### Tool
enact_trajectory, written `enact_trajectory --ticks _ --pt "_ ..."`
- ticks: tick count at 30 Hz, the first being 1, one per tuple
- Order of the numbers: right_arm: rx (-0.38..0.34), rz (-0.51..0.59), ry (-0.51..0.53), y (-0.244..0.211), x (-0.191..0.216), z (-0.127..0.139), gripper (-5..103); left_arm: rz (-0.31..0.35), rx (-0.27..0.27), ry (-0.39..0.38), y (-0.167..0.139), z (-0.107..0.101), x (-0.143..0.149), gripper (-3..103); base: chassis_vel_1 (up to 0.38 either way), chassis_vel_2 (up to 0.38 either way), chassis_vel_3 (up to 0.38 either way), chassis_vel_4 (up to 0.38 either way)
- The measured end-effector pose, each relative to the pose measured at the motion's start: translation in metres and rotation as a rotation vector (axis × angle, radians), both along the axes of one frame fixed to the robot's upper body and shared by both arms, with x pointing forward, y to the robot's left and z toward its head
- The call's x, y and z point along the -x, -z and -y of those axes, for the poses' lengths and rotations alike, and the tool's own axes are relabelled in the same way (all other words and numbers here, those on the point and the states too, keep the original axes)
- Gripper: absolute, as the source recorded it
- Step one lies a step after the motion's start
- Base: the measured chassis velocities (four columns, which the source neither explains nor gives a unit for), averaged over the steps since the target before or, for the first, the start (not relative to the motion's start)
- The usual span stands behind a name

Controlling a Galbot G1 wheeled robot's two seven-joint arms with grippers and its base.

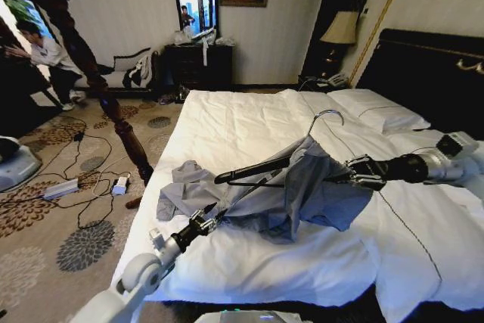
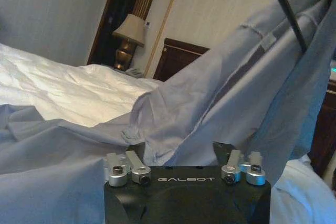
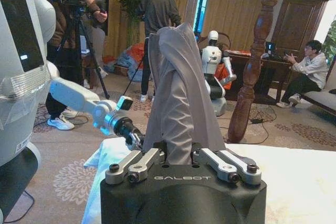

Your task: Pick up the clothes from the bed and hang them on the clothes hanger.

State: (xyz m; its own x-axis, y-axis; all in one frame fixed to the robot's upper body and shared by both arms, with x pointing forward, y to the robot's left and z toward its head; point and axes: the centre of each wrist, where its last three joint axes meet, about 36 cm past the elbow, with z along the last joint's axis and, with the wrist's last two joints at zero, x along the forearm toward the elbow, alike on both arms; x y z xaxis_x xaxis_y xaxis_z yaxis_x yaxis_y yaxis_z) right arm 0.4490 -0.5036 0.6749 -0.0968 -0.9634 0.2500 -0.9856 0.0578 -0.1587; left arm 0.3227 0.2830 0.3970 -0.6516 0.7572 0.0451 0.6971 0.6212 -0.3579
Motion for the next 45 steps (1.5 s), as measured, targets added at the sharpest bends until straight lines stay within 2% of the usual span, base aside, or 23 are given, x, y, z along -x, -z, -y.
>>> enact_trajectory --ticks 1,2,4,8,11,12,14,16,19,20,22,23,25,29,45 --pt "-0.001 0.000 -0.001 0.000 0.000 0.000 16 -0.018 0.019 -0.012 -0.002 -0.001 -0.001 81 0.000 0.000 0.000 0.000" --pt "-0.001 0.000 -0.001 0.000 0.000 0.000 16 -0.018 0.019 -0.012 -0.002 -0.001 -0.001 81 0.000 0.000 0.000 0.000" --pt "-0.003 0.001 -0.002 0.001 0.000 0.000 16 -0.056 0.080 -0.058 -0.007 0.003 -0.010 93 0.000 0.000 0.000 0.000" --pt "-0.004 0.003 -0.014 0.000 0.001 -0.004 16 -0.091 0.120 -0.100 -0.006 0.016 -0.025 90 0.000 0.000 0.000 0.000" --pt "-0.008 0.005 -0.024 -0.001 0.002 -0.009 16 -0.105 0.120 -0.098 -0.001 0.026 -0.036 76 0.000 0.000 0.000 0.000" --pt "-0.008 0.005 -0.024 -0.001 0.002 -0.009 16 -0.105 0.120 -0.098 -0.001 0.026 -0.036 76 0.000 0.000 0.000 0.000" --pt "-0.010 0.009 -0.032 -0.003 0.002 -0.011 16 -0.115 0.118 -0.099 0.002 0.030 -0.043 66 0.000 0.000 0.000 0.000" --pt "-0.011 0.010 -0.034 -0.004 0.002 -0.012 16 -0.117 0.118 -0.101 0.003 0.031 -0.045 66 0.000 0.000 0.000 0.000" --pt "-0.014 0.012 -0.048 -0.006 0.003 -0.017 16 -0.133 0.126 -0.109 0.007 0.033 -0.052 49 0.000 0.000 0.000 0.000" --pt "-0.014 0.012 -0.048 -0.006 0.003 -0.017 16 -0.133 0.126 -0.109 0.007 0.033 -0.052 49 0.000 0.000 0.000 0.000" --pt "-0.013 0.013 -0.056 -0.006 0.004 -0.019 16 -0.149 0.137 -0.116 0.010 0.032 -0.053 38 0.000 0.000 0.000 0.000" --pt "-0.013 0.013 -0.057 -0.006 0.004 -0.020 16 -0.152 0.138 -0.117 0.010 0.032 -0.053 38 0.000 0.000 0.000 0.000" --pt "-0.013 0.011 -0.058 -0.006 0.004 -0.020 16 -0.163 0.139 -0.119 0.013 0.029 -0.053 25 0.000 0.000 0.000 0.000" --pt "-0.013 0.009 -0.060 -0.006 0.004 -0.021 16 -0.182 0.144 -0.120 0.019 0.028 -0.055 31 0.000 0.000 0.000 0.000" --pt "-0.014 0.018 -0.074 -0.010 0.005 -0.024 16 -0.225 0.161 -0.090 0.035 0.034 -0.055 34 0.000 0.000 0.000 0.000"
